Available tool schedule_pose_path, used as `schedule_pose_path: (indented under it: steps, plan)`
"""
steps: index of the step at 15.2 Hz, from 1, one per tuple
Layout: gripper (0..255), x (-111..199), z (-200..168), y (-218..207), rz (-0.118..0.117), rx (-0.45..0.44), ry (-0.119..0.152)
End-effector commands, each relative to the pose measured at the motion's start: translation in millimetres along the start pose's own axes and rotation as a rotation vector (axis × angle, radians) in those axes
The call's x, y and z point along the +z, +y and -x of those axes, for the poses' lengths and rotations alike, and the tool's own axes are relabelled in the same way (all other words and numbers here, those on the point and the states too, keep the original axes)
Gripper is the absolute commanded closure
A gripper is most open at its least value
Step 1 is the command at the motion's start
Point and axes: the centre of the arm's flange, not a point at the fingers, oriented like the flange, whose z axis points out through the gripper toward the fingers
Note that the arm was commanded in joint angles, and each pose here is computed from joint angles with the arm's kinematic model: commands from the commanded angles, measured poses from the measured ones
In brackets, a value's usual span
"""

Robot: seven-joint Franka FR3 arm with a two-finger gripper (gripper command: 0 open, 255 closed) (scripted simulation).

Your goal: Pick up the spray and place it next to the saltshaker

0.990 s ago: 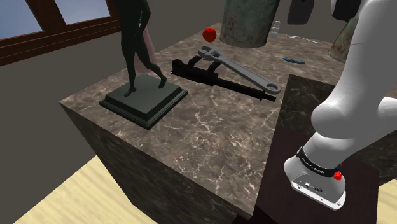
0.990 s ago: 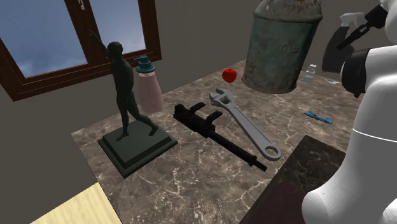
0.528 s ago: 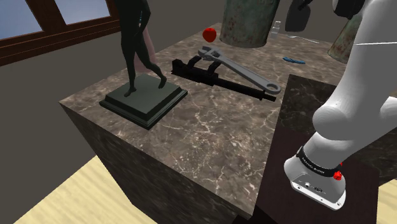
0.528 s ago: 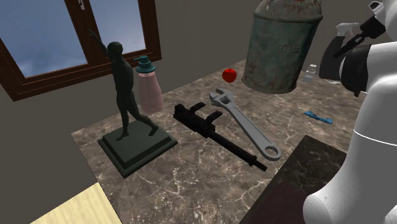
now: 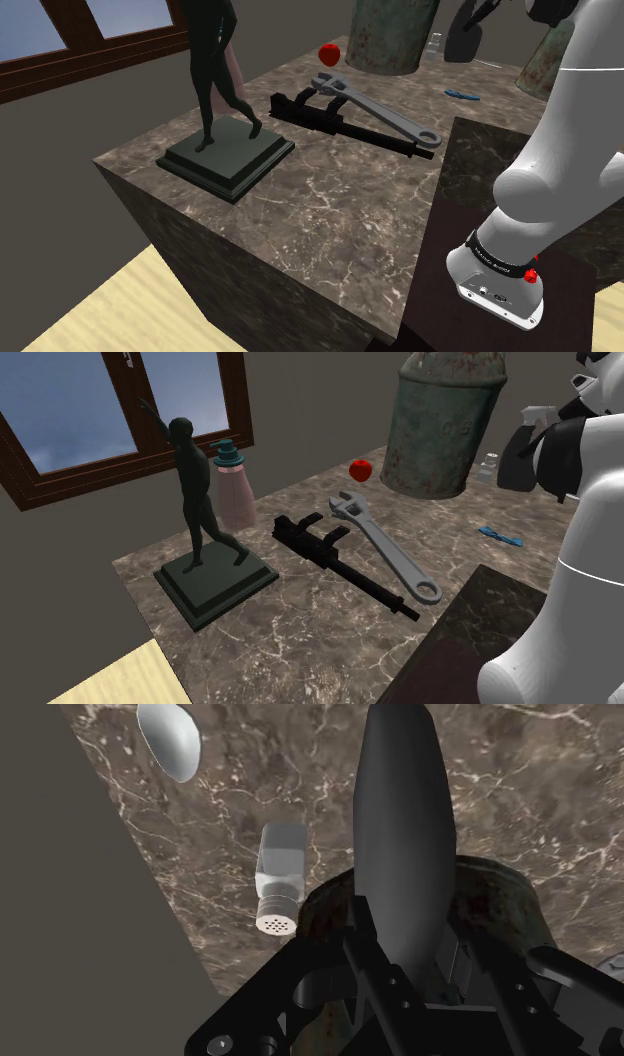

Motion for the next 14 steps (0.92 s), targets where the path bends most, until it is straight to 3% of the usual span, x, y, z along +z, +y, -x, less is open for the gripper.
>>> schedule_pose_path:
  steps: [1, 11, 12, 14]
  plan:
    - [255, 9.5, 4.5, -0.2, 0.001, 0.0, 0.0]
    - [255, 18.8, 10.2, -0.2, 0.001, 0.0, 0.0]
    - [0, 18.8, 10.2, -0.2, 0.001, 0.0, 0.0]
    - [0, 18.8, 10.2, -0.2, 0.001, 0.0, 0.0]
